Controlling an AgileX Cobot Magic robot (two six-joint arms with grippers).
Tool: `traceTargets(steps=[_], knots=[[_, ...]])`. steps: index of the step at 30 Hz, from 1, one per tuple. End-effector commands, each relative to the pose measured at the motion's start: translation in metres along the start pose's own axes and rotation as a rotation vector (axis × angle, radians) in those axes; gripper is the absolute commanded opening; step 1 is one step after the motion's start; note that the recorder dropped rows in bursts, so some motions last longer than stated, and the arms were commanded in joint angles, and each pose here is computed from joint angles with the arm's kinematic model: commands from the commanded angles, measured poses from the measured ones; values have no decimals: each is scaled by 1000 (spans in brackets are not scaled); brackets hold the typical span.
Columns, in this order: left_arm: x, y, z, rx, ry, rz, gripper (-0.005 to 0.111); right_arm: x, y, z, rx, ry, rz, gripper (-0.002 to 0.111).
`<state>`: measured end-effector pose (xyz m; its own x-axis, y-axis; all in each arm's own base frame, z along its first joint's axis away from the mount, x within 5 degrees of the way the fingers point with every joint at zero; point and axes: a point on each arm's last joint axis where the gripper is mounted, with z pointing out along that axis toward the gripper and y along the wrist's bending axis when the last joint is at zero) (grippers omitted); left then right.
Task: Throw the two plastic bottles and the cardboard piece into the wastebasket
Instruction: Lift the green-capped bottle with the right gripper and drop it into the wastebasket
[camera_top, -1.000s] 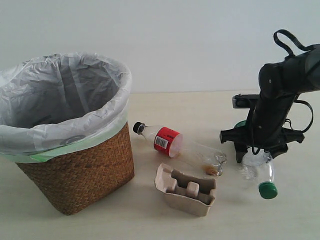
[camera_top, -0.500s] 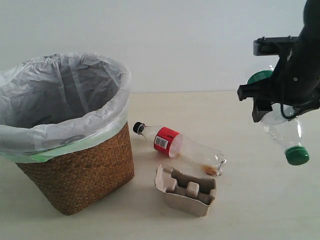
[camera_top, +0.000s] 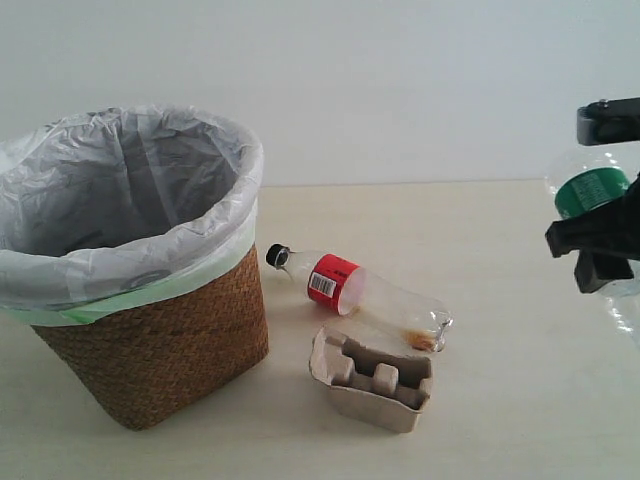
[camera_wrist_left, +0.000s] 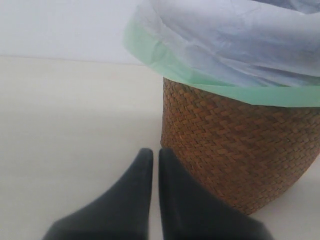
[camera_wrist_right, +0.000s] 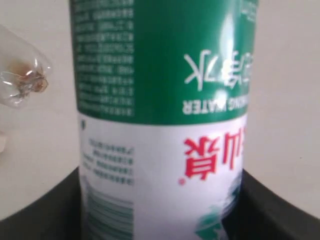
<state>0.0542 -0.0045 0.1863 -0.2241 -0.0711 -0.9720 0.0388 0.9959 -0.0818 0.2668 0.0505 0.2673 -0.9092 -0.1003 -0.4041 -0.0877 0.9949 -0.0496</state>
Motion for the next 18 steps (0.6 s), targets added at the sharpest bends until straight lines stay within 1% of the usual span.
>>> traceTargets(steps=[1,3,4,6,8,10,13,15,16,17,18], knots=[[1,0,0,-2,-2,-2,4,3,-33,-10,92,-1,76,0],[1,0,0,-2,-2,-2,4,6,-53,-10,125,21,143,0],[1,0,0,-2,-2,-2,4,7,-58,-10,134,25,163,0],[1,0,0,-2,-2,-2,4,5,-59,-10,130,4,165,0],[1,0,0,-2,-2,-2,4,-1,-48,-8,66,-49,161,0],[1,0,0,-2,-2,-2,4,-11,-28,-5,-41,-105,118,0],[1,0,0,-2,-2,-2,4,-35,25,-13,-278,-170,40,0],[1,0,0,-2,-2,-2,4,-59,72,-38,-467,-223,-13,2],[1,0,0,-2,-2,-2,4,-83,118,-84,-667,-304,-79,14],[1,0,0,-2,-2,-2,4,-93,138,-109,-763,-345,-101,25],[1,0,0,-2,-2,-2,4,-101,154,-132,-831,-396,-132,41]])
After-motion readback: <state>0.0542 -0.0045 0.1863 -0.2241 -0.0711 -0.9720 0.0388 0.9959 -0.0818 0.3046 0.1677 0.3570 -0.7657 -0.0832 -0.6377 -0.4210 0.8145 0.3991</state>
